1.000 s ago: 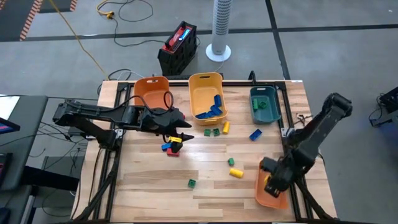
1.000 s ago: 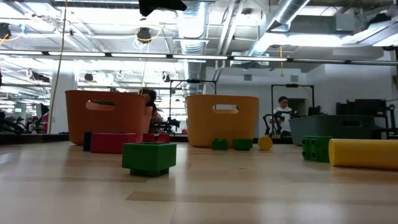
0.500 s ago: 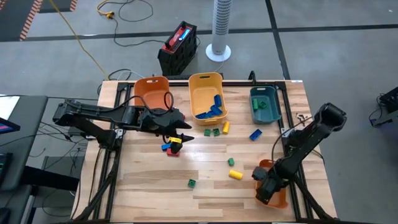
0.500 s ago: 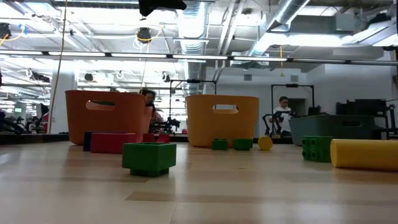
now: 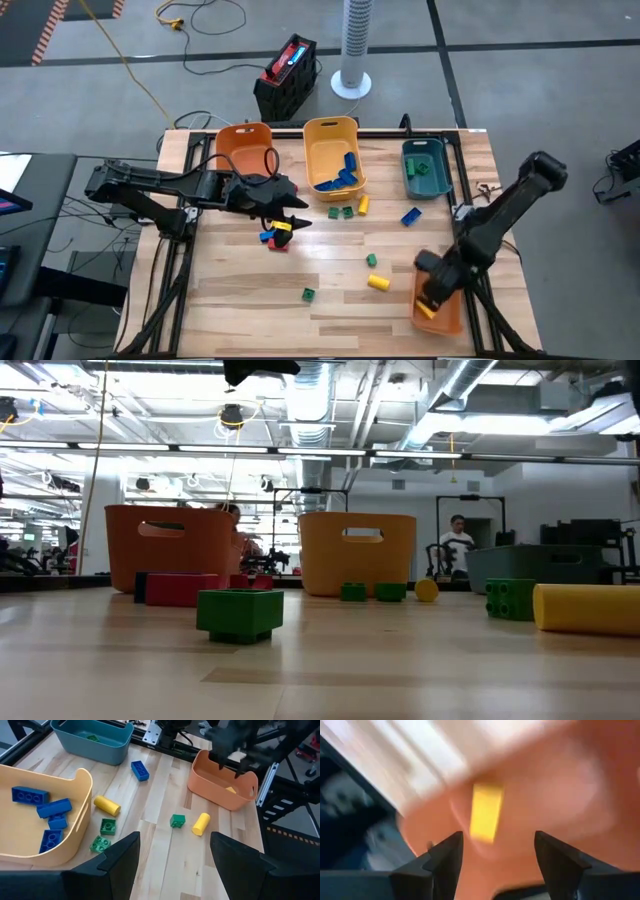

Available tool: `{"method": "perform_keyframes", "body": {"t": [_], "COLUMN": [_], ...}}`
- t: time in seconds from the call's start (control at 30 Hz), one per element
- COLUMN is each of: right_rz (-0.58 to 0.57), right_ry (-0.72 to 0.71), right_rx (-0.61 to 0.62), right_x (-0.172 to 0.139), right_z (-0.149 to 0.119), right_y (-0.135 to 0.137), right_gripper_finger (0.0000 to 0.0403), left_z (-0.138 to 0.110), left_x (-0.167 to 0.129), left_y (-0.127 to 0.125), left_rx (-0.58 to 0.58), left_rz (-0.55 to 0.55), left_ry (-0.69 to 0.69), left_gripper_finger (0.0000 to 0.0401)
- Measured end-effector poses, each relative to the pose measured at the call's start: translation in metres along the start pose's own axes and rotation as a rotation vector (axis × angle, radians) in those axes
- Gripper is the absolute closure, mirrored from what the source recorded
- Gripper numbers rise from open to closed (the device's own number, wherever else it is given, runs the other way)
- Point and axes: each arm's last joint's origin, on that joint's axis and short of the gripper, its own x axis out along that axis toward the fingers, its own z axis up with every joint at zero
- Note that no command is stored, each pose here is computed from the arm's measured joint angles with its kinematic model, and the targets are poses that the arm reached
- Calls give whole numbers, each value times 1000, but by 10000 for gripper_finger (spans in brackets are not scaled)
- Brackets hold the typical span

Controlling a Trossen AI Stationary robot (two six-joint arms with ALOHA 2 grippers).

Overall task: Sort blocks
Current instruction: Put the yellow block into the bottom orange bin

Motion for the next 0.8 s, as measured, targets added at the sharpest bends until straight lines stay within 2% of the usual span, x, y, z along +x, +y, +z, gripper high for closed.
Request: {"method": "perform_keyframes", "body": {"t": [0.1, 0.17, 0.3, 0.53, 0.8], "right_rz": [29, 3, -40, -39, -9], "right_ry": [-179, -235, -292, -358, -441], "right_rx": [-18, -47, -140, -322, -468], "right_x": [-23, -32, -33, -36, -42], "right_z": [16, 29, 59, 103, 122], "right_y": [4, 7, 19, 51, 76], "right_gripper_finger": [150, 149, 149, 149, 149], "left_z": [0, 0, 0, 0, 0], "left_x": [0, 0, 0, 0, 0], "left_y": [0, 0, 0, 0, 0], "left_rx": [-4, -6, -23, -69, -77], "left_rz": [2, 5, 9, 10, 10], "left_ry": [-1, -2, -5, -4, -3], "left_gripper_finger": [166, 166, 166, 166, 166]}}
